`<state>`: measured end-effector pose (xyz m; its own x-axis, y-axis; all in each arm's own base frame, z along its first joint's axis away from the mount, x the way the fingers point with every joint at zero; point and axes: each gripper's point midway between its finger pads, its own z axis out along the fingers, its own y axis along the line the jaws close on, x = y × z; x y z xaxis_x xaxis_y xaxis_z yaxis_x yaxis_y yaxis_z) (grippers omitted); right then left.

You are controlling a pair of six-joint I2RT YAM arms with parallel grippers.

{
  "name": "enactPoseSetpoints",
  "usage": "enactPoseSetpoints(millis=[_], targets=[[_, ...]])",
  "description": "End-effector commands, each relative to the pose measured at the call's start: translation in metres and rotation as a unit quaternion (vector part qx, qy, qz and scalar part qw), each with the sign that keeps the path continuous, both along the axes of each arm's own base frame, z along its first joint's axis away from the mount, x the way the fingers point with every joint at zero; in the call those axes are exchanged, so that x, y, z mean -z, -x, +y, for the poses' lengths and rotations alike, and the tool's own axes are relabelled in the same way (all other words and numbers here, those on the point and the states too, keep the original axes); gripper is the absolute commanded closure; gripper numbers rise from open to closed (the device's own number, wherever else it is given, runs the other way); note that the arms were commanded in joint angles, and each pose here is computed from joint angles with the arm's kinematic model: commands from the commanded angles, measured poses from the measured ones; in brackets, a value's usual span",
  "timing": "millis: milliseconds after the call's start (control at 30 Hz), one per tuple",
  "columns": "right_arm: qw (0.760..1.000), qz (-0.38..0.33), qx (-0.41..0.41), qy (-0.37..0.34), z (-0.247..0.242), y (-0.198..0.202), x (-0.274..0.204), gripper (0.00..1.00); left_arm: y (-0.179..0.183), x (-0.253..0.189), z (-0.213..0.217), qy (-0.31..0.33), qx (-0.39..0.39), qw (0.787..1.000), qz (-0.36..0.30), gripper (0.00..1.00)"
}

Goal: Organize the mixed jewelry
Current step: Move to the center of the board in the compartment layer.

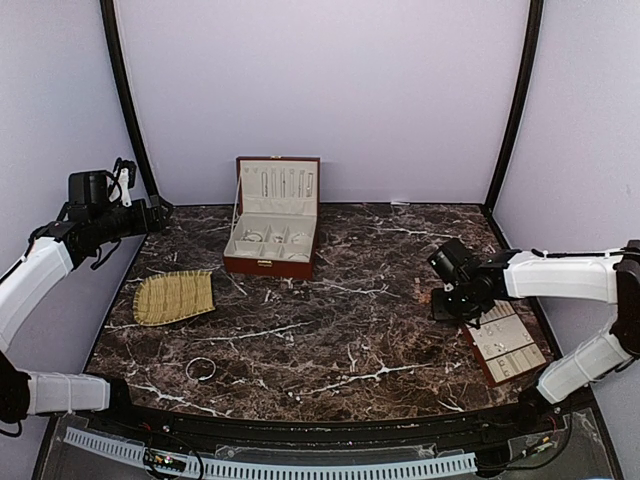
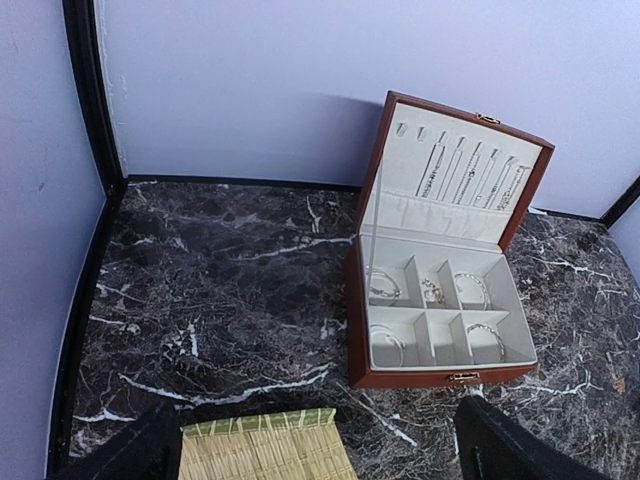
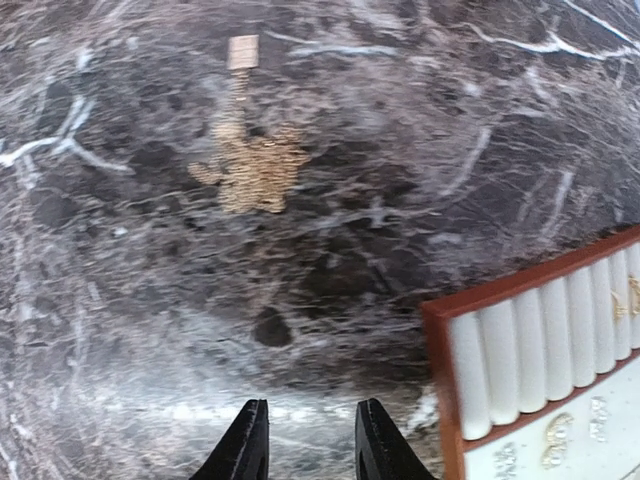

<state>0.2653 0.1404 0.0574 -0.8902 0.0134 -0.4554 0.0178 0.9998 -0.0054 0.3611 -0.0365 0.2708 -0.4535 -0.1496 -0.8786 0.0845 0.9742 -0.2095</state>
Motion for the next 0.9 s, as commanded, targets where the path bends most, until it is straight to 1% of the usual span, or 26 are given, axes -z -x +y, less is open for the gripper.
enactPoseSetpoints(millis=[0, 167, 300, 533, 700, 867], targets=[[0.998, -0.01, 0.039, 0.044, -0.032, -0.009, -0.008, 0.7, 0.001, 0.008, 0.001, -0.002, -0.002, 1.0, 0.01, 0.02], [0.997, -0.002, 0.057, 0.053, -0.053, -0.009, -0.003, 0.72, 0.001, 0.009, 0.001, -0.002, -0.002, 1.0, 0.011, 0.02], [0.997, 0.008, 0.058, 0.052, -0.056, -0.006, 0.004, 0.75, 0.001, 0.01, 0.001, -0.003, -0.002, 1.0, 0.012, 0.02], [0.997, 0.023, 0.053, 0.054, -0.056, -0.001, 0.018, 0.81, 0.001, 0.011, 0.0, -0.002, 0.0, 1.0, 0.013, 0.02], [0.997, 0.03, 0.049, 0.059, -0.057, 0.0, 0.022, 0.9, 0.001, 0.01, 0.0, -0.001, 0.0, 1.0, 0.013, 0.02], [0.996, 0.035, 0.049, 0.065, -0.058, 0.0, 0.026, 0.93, 0.001, 0.011, 0.0, -0.002, 0.0, 1.0, 0.014, 0.02]])
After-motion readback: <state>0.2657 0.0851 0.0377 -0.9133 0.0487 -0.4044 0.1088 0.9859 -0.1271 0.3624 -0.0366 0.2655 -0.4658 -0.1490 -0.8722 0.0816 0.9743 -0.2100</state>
